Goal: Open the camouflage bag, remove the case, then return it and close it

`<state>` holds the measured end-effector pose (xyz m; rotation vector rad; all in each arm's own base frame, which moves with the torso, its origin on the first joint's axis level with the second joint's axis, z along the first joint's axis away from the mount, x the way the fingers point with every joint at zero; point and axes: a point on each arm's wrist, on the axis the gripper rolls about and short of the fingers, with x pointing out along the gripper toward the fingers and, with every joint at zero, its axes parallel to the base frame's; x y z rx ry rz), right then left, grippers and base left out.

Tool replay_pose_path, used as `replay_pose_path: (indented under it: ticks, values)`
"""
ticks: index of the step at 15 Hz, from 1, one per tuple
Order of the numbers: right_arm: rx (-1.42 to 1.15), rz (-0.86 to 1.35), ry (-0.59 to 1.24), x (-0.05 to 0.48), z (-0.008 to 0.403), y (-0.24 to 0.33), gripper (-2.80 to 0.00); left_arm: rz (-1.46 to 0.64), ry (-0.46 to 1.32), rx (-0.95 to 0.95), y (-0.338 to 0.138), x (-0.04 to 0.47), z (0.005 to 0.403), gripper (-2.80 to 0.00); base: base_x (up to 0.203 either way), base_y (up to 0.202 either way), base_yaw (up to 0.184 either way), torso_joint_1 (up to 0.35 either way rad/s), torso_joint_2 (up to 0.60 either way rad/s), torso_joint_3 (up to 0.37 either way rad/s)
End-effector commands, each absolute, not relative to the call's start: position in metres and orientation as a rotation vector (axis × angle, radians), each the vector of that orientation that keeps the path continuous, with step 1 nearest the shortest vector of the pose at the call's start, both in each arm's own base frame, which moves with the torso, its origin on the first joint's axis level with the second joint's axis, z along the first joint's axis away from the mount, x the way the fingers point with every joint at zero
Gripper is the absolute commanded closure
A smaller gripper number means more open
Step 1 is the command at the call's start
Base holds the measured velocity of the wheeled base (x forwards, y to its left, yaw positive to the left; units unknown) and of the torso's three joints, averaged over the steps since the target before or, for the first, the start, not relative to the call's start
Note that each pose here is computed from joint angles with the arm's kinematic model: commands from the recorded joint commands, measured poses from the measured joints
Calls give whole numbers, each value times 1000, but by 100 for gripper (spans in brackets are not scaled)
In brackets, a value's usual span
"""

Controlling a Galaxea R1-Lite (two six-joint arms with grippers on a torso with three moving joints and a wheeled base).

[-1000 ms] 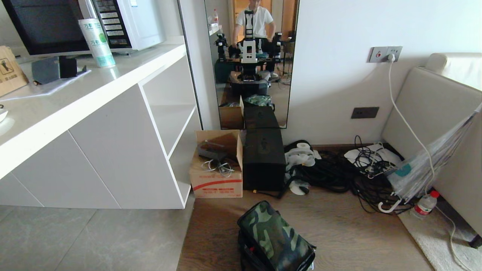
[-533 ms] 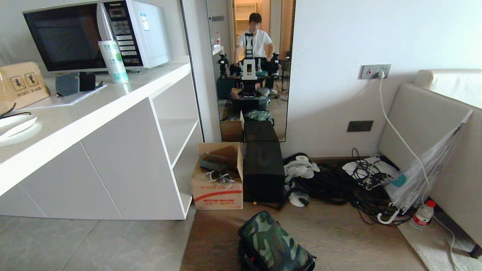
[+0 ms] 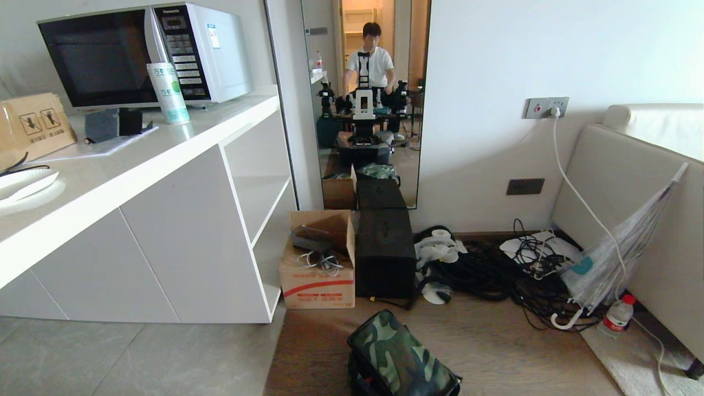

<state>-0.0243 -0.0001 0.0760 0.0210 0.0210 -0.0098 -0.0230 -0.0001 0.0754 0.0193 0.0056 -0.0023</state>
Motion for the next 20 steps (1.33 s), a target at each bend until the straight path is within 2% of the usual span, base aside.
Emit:
replay_pose_path:
  ticks: [1,20]
  values:
    - [21,-10,23,-24,76,0,0,-2,5,11,0,-23,75,0,0,0,0,0,0,0]
    - [22,-11,22,-24,76,0,0,-2,3,9,0,-23,76,0,0,0,0,0,0,0]
